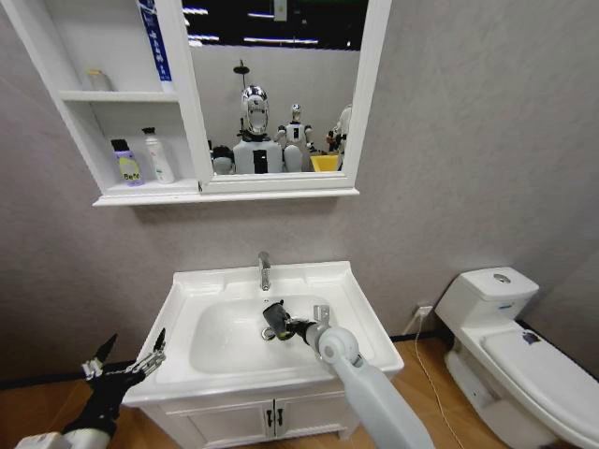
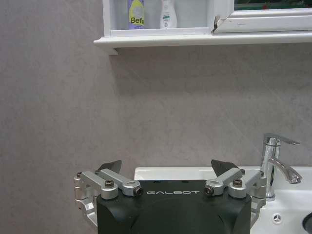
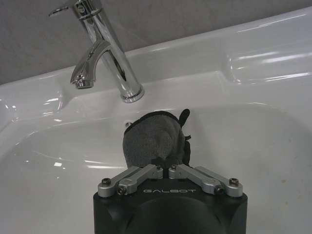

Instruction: Move facial cleanser and shampoo from washbasin to cabinet, then wipe washbasin with towel.

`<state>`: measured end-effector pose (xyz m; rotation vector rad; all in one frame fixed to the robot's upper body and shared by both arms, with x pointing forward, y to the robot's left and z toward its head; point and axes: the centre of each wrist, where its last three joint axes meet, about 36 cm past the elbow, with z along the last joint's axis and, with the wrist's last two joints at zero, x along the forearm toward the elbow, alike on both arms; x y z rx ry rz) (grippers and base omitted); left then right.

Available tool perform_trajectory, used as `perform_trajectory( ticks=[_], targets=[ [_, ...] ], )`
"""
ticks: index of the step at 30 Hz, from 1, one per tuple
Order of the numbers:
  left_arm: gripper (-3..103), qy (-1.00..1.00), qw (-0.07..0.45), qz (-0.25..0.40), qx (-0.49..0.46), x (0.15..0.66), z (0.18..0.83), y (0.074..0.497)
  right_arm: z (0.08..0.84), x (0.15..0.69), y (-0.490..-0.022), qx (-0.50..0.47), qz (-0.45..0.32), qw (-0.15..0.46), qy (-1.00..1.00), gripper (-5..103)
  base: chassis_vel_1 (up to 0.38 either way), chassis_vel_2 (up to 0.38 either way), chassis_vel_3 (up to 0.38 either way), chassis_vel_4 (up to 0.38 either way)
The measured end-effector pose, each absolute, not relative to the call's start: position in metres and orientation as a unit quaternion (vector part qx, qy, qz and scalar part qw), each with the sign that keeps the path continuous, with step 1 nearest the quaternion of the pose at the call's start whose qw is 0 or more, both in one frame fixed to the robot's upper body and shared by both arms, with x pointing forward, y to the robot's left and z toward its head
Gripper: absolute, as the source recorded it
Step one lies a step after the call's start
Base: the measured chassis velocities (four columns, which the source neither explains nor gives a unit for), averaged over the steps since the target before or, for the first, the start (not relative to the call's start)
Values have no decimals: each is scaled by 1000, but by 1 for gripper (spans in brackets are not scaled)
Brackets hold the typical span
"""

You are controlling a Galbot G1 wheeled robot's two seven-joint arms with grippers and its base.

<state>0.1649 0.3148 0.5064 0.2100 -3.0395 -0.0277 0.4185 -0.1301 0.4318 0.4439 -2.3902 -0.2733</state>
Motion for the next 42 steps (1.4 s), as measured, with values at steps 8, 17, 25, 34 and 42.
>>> perform_trajectory(
  ticks=[8, 17, 25, 34, 42],
  targets=[
    [100, -996, 47, -9, 69, 165, 506, 315, 462, 382, -171, 117, -69, 286, -949, 0, 0, 0, 0, 0],
    [100, -996, 47, -9, 69, 165, 506, 315, 492, 373, -223, 88, -13, 221, -971, 0, 0, 0, 0, 0],
    [100, -996, 47, -9, 69, 165, 506, 315, 481, 417, -269, 59, -9, 224, -973, 0, 0, 0, 0, 0],
    [100, -996, 47, -9, 69, 165, 506, 315, 457, 460, -307, 88, -15, 220, -971, 0, 0, 0, 0, 0],
    [100, -996, 47, -9, 69, 165, 506, 315, 437, 472, -310, 95, -29, 231, -968, 7, 0, 0, 0, 0]
  ],
)
